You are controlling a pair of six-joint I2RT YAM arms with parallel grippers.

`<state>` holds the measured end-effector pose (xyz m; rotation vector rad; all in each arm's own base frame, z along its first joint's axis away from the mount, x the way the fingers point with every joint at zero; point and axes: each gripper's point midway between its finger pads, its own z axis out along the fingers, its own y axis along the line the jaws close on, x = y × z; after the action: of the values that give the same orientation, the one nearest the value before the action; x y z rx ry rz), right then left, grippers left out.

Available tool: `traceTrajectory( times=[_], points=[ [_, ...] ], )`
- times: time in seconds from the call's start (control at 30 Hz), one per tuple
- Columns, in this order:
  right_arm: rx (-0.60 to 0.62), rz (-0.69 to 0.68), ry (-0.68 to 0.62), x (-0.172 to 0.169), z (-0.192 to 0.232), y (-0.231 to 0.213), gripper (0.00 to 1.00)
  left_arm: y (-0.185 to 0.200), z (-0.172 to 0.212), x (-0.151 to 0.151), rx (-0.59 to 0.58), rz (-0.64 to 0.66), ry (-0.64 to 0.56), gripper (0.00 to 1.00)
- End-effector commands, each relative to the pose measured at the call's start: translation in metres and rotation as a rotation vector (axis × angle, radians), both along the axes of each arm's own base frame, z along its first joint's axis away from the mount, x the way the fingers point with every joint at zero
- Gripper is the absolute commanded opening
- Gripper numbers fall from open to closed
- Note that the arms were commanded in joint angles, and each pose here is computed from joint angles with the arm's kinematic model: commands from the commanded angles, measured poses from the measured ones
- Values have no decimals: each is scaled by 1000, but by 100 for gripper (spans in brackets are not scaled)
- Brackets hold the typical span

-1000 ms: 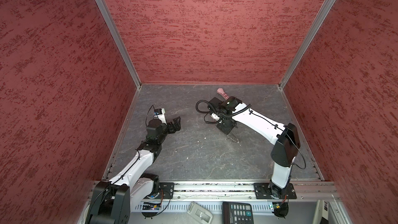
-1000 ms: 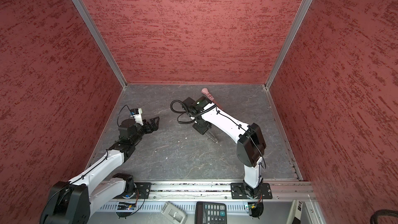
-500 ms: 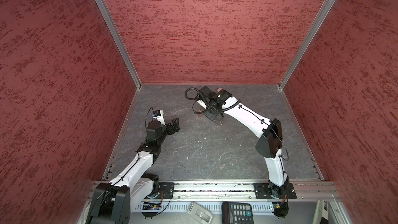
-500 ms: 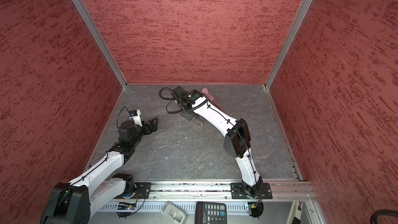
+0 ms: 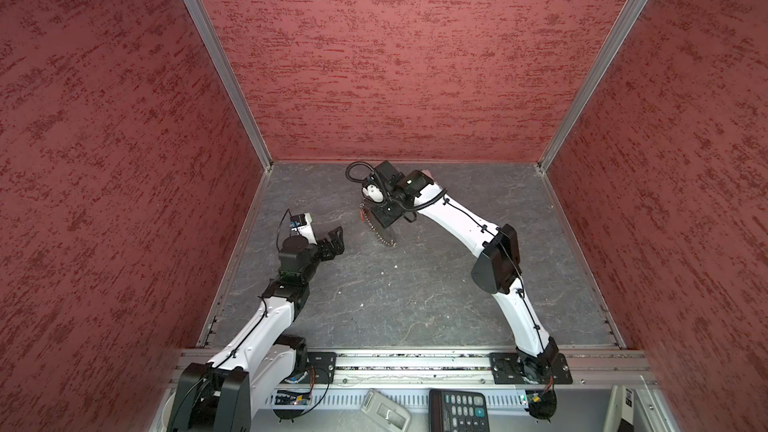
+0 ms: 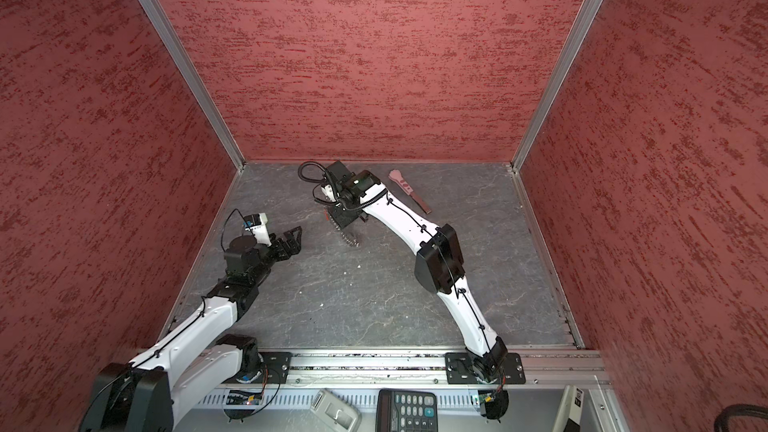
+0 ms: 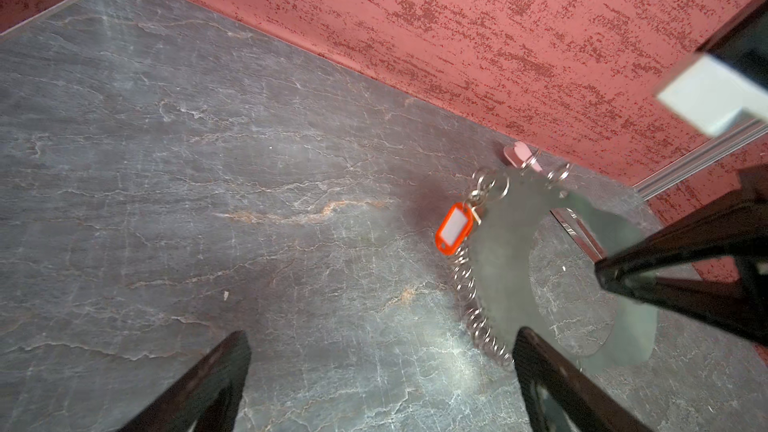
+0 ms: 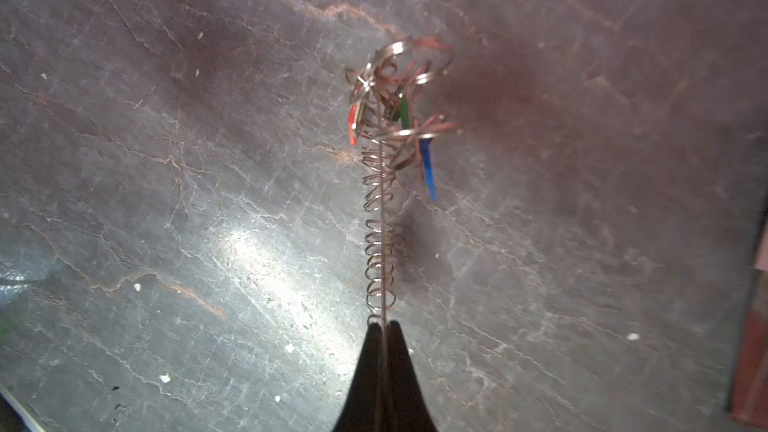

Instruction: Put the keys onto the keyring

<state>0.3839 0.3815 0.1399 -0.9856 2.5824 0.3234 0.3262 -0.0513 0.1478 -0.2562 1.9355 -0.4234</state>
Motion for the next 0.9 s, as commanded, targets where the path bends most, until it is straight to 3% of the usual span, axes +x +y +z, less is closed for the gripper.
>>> traceTrajectory(
  times=[0.0, 0.13, 0.37, 0.5, 0.67, 0.87],
  points=[
    [55, -70, 12, -2, 13, -9, 0, 4, 5, 0, -1, 18, -26, 100],
    [-152, -120, -62, 3, -2, -51, 0, 5, 5, 0, -2, 19, -26, 99],
    [-392, -237, -222, 22, 13, -120, 0, 7, 5, 0, -3, 28, -26, 100],
    [-489, -228, -220, 19, 0, -133, 0, 7, 4, 0, -6, 30, -26, 100],
    [-557, -160, -189, -6, -27, -130, 0, 9, 4, -1, -8, 42, -26, 100],
    [-632, -23, -136, -60, -53, -135, 0, 15, 5, -3, -23, 69, -32, 100]
  ],
)
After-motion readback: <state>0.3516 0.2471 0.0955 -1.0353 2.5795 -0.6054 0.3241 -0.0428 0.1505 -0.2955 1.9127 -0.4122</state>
